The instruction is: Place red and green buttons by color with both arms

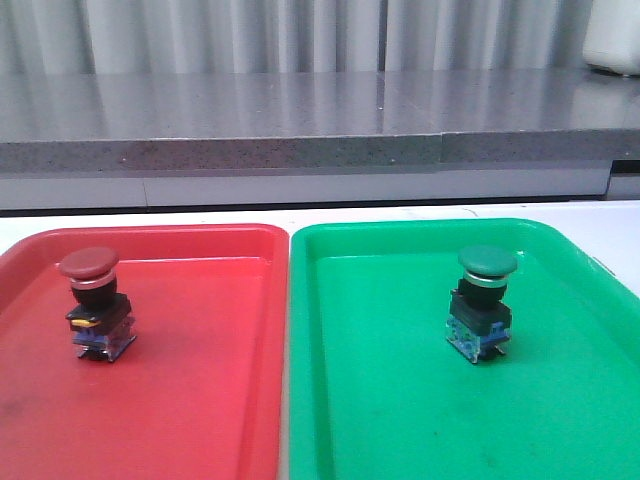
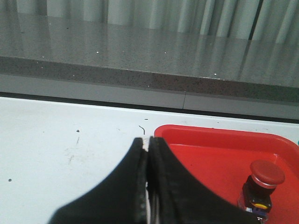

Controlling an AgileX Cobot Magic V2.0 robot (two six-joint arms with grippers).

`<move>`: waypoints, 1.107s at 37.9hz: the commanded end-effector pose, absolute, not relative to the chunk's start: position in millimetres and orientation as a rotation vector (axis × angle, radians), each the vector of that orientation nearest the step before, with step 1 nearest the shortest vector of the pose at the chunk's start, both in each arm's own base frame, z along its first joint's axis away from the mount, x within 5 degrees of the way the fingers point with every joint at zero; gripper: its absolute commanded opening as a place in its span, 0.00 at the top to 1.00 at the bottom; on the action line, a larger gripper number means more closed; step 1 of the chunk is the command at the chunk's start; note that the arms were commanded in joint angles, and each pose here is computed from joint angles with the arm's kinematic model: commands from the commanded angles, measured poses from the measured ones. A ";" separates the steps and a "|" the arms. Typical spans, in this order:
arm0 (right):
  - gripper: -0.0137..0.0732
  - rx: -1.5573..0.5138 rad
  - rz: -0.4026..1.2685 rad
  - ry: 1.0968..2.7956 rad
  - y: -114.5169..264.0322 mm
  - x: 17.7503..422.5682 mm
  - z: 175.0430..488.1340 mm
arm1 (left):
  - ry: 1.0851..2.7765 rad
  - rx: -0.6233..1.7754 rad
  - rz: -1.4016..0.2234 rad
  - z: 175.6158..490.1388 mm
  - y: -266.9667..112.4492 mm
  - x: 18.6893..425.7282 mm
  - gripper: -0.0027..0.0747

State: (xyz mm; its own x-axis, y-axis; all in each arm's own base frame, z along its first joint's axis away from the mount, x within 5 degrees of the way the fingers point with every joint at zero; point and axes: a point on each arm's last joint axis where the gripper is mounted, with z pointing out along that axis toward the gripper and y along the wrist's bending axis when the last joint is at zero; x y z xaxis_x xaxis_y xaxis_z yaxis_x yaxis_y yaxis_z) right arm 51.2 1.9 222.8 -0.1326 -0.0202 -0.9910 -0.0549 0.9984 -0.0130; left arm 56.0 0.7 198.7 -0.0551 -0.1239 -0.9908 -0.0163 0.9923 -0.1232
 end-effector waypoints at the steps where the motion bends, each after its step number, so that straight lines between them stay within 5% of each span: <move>1: 0.98 -0.018 0.001 1.582 0.2 49.3 221.8 | 1.547 -0.114 -0.108 199.3 0.4 55.9 0.99; 7: 0.98 -0.016 0.000 1.610 0.3 55.5 195.0 | 1.549 -0.114 -0.108 199.1 0.4 56.1 0.99; 42: 0.98 -0.017 -0.002 1.618 0.3 55.2 194.8 | 1.549 -0.114 -0.108 199.1 0.4 56.1 0.99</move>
